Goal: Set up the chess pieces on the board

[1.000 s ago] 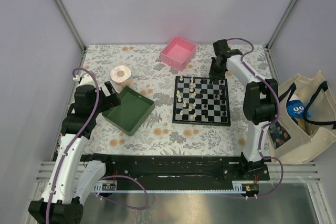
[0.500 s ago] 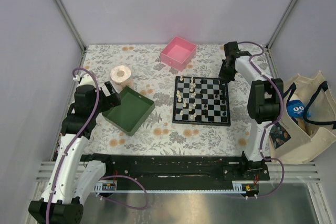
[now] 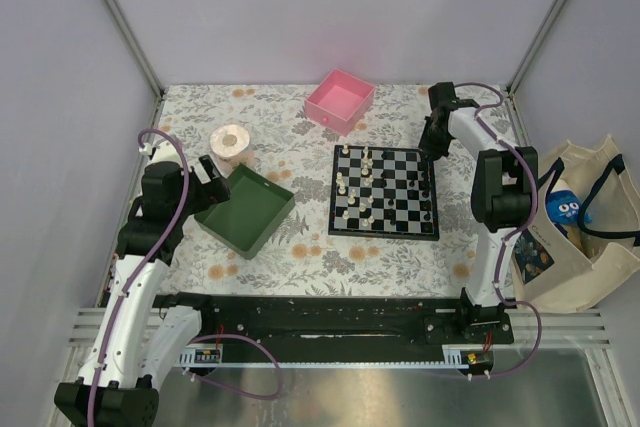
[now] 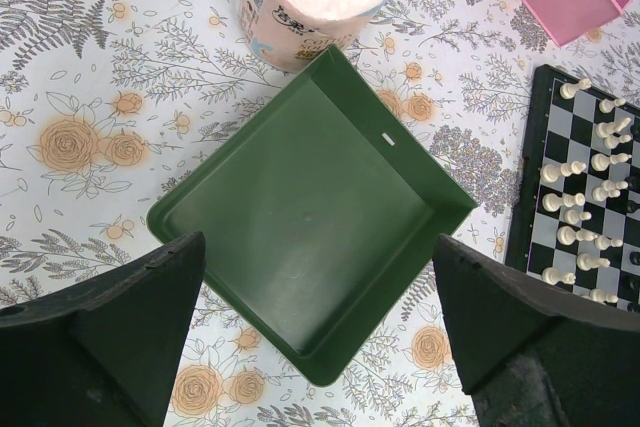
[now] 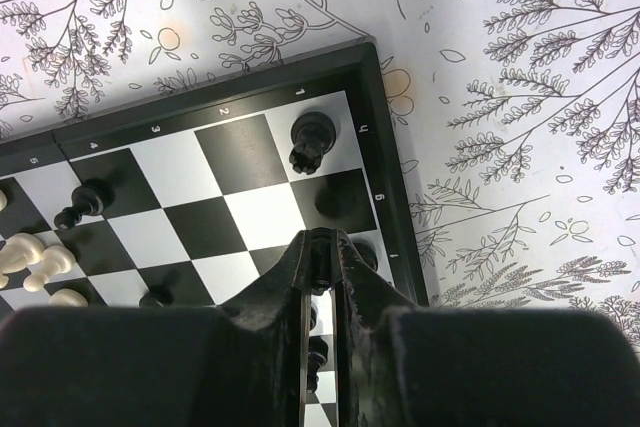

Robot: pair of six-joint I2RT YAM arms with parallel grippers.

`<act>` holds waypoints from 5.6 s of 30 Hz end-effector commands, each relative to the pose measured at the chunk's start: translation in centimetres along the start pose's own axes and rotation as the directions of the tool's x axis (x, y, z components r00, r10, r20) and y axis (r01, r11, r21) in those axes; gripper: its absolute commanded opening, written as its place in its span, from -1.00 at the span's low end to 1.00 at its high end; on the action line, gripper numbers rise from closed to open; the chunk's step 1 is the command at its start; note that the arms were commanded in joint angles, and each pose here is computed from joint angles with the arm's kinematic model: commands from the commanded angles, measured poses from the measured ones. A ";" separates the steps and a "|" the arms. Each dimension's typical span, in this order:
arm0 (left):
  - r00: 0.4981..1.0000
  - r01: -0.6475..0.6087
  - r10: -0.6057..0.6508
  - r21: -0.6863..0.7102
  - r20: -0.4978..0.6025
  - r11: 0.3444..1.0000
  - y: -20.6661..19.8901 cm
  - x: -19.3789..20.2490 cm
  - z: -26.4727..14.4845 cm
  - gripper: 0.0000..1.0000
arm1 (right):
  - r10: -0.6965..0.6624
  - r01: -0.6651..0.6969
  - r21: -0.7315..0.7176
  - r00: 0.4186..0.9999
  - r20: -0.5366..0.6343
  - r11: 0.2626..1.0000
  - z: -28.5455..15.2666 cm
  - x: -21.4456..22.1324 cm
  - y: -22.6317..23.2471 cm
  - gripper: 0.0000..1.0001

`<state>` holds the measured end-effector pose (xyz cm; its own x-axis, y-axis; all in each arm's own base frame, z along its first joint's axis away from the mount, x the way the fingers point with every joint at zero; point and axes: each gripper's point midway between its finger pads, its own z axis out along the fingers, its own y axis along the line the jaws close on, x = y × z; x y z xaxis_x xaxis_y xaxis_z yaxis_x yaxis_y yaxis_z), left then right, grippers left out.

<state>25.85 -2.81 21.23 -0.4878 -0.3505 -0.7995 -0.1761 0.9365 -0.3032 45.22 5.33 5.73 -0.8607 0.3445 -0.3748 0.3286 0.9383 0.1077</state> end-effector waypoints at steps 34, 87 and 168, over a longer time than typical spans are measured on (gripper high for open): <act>1.000 0.007 -0.007 0.024 0.020 1.000 -0.3 -0.6 0.5 0.98 | -0.006 0.006 -0.004 0.999 0.033 1.000 1.0 -1.7 -0.6 -0.35; 0.991 -0.045 0.045 0.000 0.125 0.999 -1.6 -6.1 5.0 0.98 | -0.254 0.229 -0.155 0.953 -0.167 0.961 -4.7 13.0 6.3 -0.10; 0.996 -0.022 0.018 0.049 0.087 0.999 -2.5 -5.3 5.4 0.98 | -0.182 0.174 -0.077 0.975 -0.124 0.982 -5.8 11.4 0.5 -0.25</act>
<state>32.85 -3.06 21.85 -0.4640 -0.3221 -0.8252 -0.1505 0.9467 -0.2849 32.65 9.54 4.06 -0.9660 0.1613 -0.2021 0.1515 0.9864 0.0630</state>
